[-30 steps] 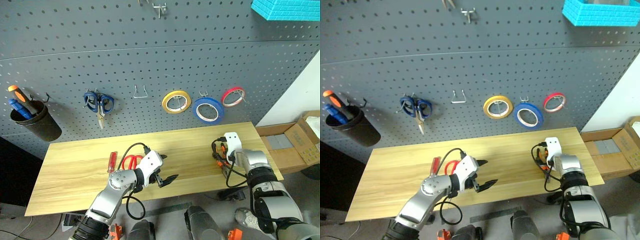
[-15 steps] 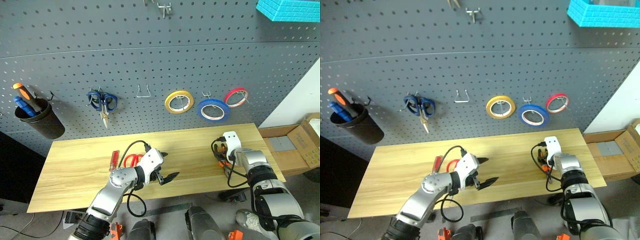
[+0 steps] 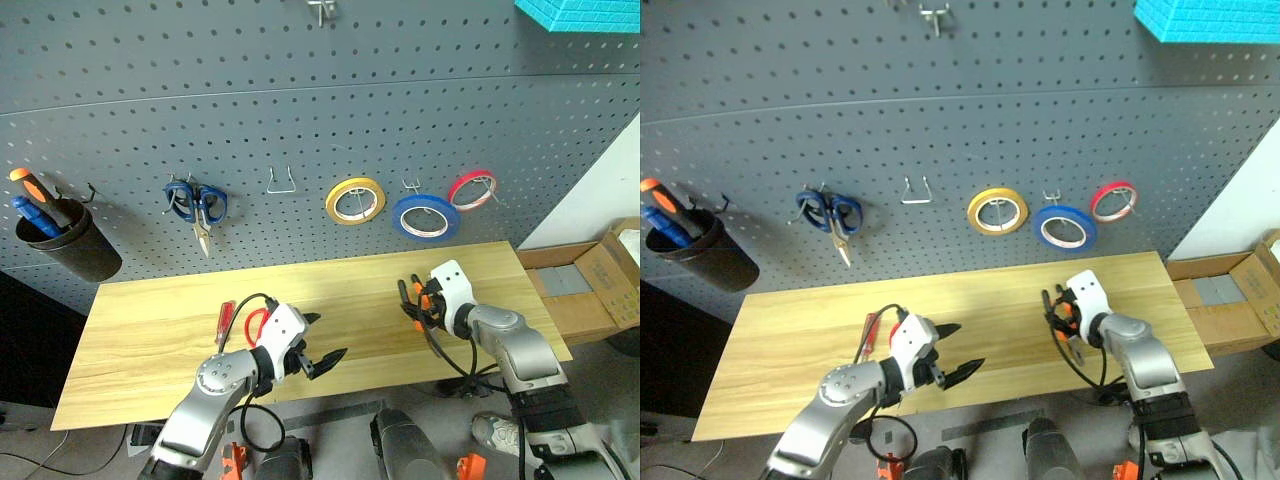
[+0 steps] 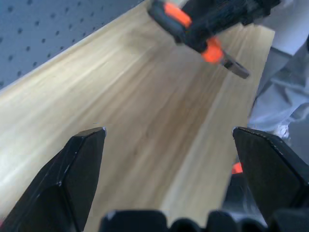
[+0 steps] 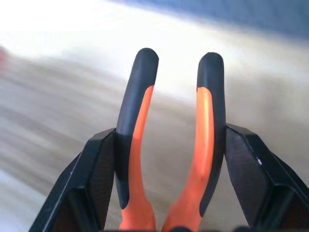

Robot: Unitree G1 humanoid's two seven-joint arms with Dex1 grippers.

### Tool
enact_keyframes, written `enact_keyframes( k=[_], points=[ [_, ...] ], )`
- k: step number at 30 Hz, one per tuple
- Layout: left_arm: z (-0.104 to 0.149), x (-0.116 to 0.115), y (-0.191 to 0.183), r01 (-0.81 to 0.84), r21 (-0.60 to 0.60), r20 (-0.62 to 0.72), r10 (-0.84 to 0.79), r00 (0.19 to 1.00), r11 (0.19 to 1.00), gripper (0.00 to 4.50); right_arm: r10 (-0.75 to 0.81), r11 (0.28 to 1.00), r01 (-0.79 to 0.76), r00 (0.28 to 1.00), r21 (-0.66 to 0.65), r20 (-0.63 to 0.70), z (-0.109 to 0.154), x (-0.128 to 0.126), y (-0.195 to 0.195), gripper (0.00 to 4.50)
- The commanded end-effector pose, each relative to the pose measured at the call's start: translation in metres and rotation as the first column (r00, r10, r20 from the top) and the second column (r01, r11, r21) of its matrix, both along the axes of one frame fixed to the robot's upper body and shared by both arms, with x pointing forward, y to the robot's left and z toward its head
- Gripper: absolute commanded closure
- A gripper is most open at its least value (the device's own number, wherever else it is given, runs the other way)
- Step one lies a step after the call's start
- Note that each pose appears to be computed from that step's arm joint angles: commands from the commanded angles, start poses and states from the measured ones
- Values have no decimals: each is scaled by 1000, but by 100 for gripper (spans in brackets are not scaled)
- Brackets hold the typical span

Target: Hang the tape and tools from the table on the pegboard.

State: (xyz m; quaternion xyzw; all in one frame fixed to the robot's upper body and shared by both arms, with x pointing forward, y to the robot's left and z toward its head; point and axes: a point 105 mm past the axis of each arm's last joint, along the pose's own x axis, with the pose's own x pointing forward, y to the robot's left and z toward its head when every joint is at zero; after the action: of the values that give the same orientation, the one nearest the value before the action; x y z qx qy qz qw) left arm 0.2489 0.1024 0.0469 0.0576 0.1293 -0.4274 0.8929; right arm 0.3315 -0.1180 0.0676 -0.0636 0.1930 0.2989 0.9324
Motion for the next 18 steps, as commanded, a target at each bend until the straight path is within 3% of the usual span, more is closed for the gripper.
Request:
enact_keyframes(
  k=[1,4,8,15,18],
  points=[
    [28,-6,7,-94,-100,43,99,994,991,0,114,977,-141,979,161,168,57,-11,47,167],
    [41,-14,14,-193,-160,41,202,979,968,0,167,926,-244,949,288,267,96,-16,82,167],
    [57,-13,24,-304,-199,75,324,943,932,0,146,869,-319,895,378,422,152,-3,113,167],
    [71,2,60,-468,-200,152,499,853,861,0,44,795,-414,768,443,638,241,20,152,167],
    [77,11,75,-507,-202,181,541,821,838,0,21,773,-447,726,450,687,262,21,163,167]
  ],
)
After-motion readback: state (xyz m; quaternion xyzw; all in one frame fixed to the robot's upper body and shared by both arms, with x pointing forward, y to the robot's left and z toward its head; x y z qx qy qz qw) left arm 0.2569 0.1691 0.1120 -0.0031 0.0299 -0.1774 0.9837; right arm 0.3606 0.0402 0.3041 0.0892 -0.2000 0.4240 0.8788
